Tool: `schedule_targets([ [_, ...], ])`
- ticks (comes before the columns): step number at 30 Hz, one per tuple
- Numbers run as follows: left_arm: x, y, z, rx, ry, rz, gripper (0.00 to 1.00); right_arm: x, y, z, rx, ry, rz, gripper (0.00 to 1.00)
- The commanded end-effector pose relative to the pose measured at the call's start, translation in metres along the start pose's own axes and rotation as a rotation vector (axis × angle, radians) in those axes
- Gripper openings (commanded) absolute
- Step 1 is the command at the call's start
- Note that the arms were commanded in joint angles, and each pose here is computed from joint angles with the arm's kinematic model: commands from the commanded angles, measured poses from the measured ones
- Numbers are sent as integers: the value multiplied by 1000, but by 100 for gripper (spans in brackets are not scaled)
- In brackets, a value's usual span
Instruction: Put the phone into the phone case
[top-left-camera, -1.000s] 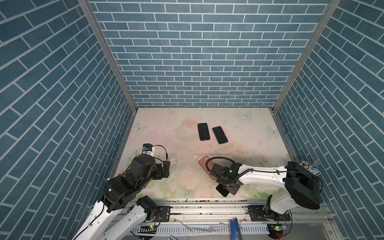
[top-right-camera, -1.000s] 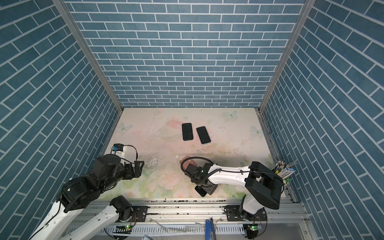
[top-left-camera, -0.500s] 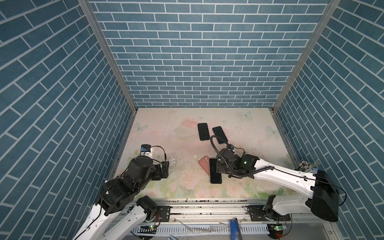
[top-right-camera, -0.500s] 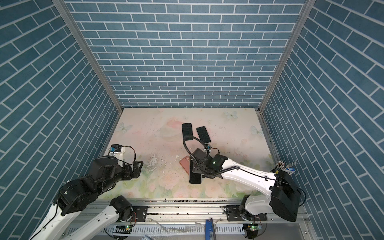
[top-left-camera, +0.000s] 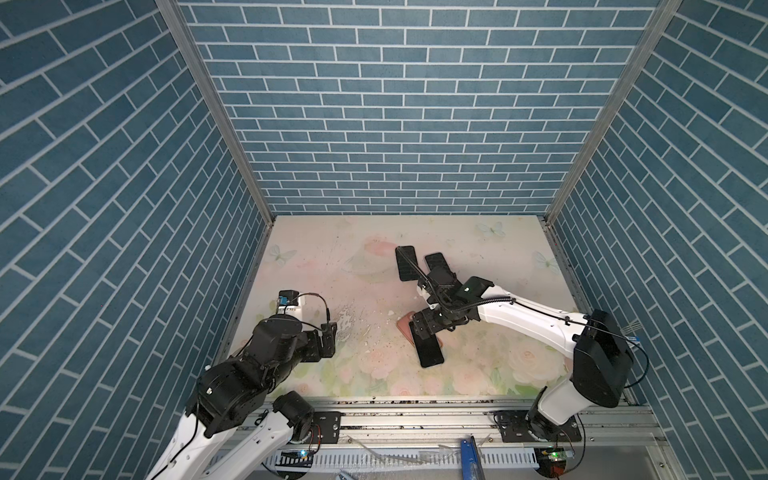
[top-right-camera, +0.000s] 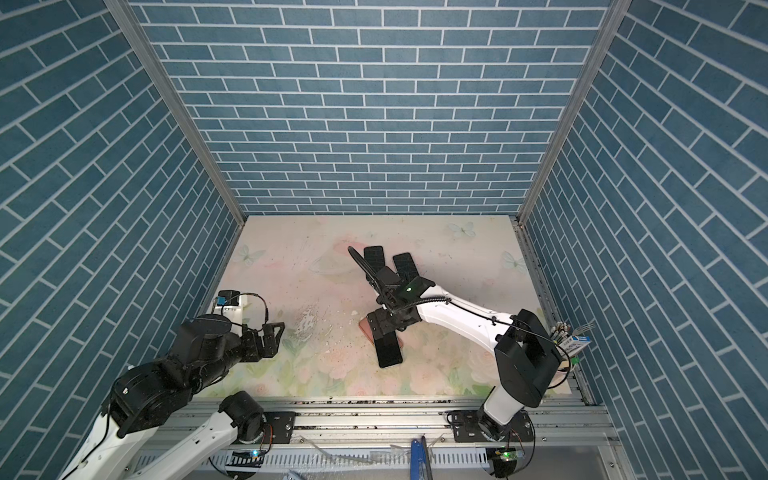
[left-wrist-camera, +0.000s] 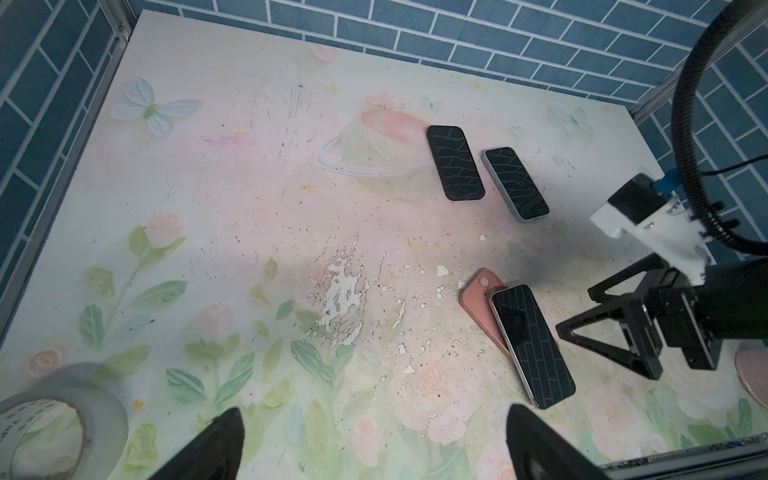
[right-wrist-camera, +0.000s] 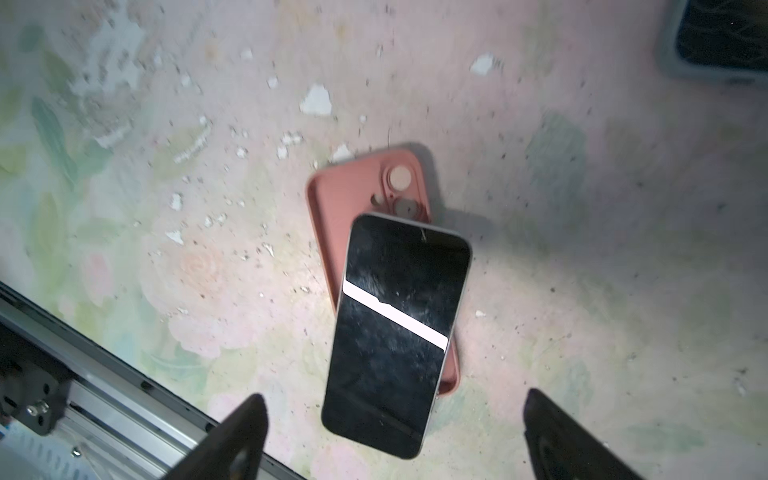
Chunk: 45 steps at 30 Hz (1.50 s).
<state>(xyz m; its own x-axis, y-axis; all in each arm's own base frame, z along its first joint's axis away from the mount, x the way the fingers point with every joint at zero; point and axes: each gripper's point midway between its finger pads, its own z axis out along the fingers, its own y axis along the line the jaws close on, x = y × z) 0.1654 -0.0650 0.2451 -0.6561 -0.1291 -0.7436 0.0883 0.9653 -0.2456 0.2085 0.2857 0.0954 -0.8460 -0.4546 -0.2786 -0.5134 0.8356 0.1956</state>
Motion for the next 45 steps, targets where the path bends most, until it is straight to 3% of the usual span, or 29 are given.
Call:
schedule_targets([
  [1, 2, 5, 1, -20, 3, 5, 100, 2, 10, -3, -72, -52, 103, 99],
  [15, 3, 3, 3, -21, 15, 8, 99, 38, -4, 29, 204, -11, 335, 98],
  [33, 4, 4, 4, -24, 20, 8, 100, 63, 8, 58, 265, 70, 321, 93],
  [45, 4, 4, 3, -23, 17, 6, 100, 66, 15, 63, 236, 82, 322, 83],
])
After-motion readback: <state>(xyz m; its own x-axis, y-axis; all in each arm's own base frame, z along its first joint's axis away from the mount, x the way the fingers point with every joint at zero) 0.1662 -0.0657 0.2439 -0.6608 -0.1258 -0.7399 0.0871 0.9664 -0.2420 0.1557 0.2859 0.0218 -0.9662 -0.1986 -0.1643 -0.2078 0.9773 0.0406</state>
